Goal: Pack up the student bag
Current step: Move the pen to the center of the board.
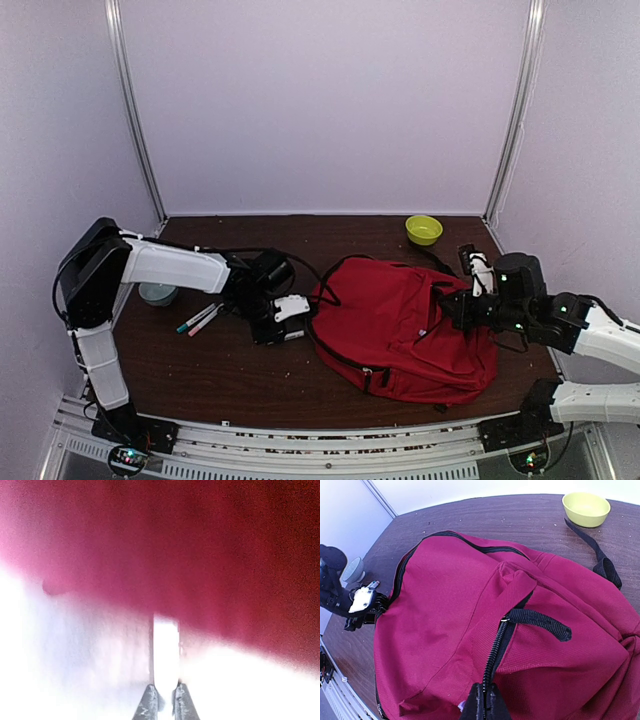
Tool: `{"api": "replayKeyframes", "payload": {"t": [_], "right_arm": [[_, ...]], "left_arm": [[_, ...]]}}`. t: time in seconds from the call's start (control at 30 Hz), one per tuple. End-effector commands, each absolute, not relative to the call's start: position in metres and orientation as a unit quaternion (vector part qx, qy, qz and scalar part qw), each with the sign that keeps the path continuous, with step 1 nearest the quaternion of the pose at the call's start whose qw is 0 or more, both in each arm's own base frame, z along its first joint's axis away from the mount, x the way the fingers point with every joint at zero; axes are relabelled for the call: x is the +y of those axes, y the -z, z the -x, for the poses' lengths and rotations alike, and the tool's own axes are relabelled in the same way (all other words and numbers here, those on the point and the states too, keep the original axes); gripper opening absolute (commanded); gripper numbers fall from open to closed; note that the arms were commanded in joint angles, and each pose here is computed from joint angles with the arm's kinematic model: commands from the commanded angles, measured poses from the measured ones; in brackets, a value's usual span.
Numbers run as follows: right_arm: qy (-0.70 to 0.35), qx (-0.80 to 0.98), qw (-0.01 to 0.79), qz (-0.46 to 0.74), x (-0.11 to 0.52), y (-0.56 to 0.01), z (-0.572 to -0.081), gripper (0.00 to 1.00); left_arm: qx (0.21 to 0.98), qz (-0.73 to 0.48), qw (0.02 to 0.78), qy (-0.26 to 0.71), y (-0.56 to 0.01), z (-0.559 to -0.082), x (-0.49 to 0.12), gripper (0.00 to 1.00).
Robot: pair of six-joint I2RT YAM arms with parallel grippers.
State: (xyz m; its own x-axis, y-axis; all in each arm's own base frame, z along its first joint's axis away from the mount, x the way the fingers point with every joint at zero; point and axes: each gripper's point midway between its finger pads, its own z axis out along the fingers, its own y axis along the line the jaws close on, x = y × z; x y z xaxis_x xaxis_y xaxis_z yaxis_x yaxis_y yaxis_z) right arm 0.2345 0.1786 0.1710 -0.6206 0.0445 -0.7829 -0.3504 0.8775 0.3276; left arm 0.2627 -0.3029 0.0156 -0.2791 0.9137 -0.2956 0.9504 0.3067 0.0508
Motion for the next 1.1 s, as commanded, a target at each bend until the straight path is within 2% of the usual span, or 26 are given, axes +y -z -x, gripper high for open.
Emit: {"api": "replayKeyframes", "payload": {"t": [0.0,0.27,0.63,0.7,0.93,1.07], "right_arm": [[-0.246,0.862,0.434,0.088,0.182,-0.188,-0.233,0.00],[-0.254,0.859,0.435,0.086,0.184,-0.195,-0.234,0.00],[-0.256,0.863,0.428,0.085,0.190,-0.199,-0.238,0.00],[-0.257,0.863,0.427,0.083,0.191,-0.200,-0.239,0.00],[-0.255,0.865,0.425,0.083,0.190,-0.202,-0.238,0.00],[-0.250,0.865,0.427,0.083,0.187,-0.204,-0.237,0.00]], "left_arm": [[0.828,-0.545,0.120,0.055,-0.017,-0.242,-0.296,0.02],[0.865,-0.480,0.127,0.066,-0.037,-0.228,-0.288,0.02],[0.913,-0.381,0.114,0.090,-0.019,-0.181,-0.273,0.08],[0.918,-0.364,0.125,0.095,-0.018,-0.183,-0.275,0.13],[0.918,-0.349,0.173,0.077,-0.035,-0.198,-0.275,0.40],[0.912,-0.340,0.219,0.069,-0.058,-0.207,-0.270,0.49]]}}
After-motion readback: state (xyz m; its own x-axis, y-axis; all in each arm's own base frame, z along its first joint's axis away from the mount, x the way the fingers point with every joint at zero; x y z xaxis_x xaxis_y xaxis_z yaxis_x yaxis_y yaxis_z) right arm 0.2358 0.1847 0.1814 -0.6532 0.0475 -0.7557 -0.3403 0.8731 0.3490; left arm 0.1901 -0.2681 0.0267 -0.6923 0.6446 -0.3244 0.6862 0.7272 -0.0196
